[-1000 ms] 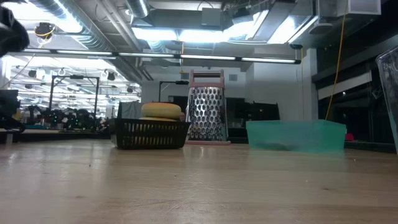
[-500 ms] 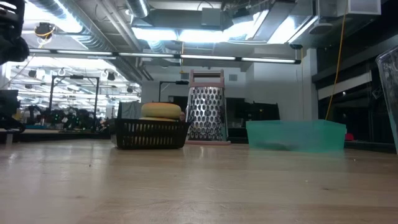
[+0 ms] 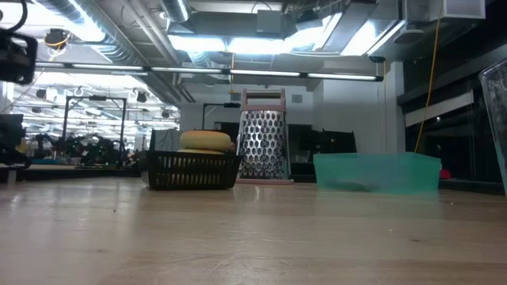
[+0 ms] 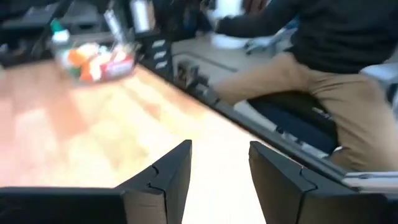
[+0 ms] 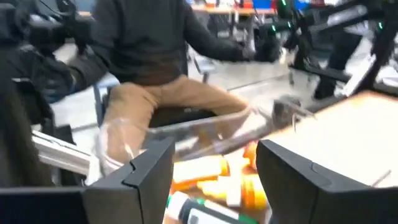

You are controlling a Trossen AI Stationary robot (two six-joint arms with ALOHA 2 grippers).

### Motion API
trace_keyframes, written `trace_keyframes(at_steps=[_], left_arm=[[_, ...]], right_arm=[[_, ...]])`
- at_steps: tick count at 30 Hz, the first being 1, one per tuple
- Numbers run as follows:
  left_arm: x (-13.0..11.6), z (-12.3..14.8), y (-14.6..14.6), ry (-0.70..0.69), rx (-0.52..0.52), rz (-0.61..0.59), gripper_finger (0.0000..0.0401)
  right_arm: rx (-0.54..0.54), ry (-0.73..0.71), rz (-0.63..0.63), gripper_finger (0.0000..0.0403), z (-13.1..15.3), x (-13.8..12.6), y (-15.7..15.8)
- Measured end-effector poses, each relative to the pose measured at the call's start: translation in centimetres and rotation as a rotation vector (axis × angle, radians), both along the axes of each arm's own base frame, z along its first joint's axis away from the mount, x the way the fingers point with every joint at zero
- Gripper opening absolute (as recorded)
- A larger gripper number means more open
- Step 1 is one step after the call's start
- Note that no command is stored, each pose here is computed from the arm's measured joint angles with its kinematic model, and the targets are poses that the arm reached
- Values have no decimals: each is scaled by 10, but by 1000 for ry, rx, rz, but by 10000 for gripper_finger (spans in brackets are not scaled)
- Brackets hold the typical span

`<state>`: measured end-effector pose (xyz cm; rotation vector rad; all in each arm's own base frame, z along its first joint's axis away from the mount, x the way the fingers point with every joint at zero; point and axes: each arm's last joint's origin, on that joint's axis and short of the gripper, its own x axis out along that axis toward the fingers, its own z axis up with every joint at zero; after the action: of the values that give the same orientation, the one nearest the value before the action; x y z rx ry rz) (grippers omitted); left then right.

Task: Pick & Place Food Item
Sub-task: Return to Home Position

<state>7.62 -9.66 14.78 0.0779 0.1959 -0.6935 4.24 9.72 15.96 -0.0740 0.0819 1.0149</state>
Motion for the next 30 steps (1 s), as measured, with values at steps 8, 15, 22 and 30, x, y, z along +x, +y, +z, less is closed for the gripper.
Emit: trace_keyframes(at_steps=[8,15,22,30], left_arm=[[2,-10,5,68,74,61,161],[2,-13,8,115,75,111,160],[2,-13,8,118,68,113,161],[2,-13,7,118,68,112,159]], right_arm=[[-10,53,-23,223,-3,3,3],[25,41,-15,223,1,3,3],[25,41,-14,223,1,3,3],[25,41,-14,223,0,3,3]])
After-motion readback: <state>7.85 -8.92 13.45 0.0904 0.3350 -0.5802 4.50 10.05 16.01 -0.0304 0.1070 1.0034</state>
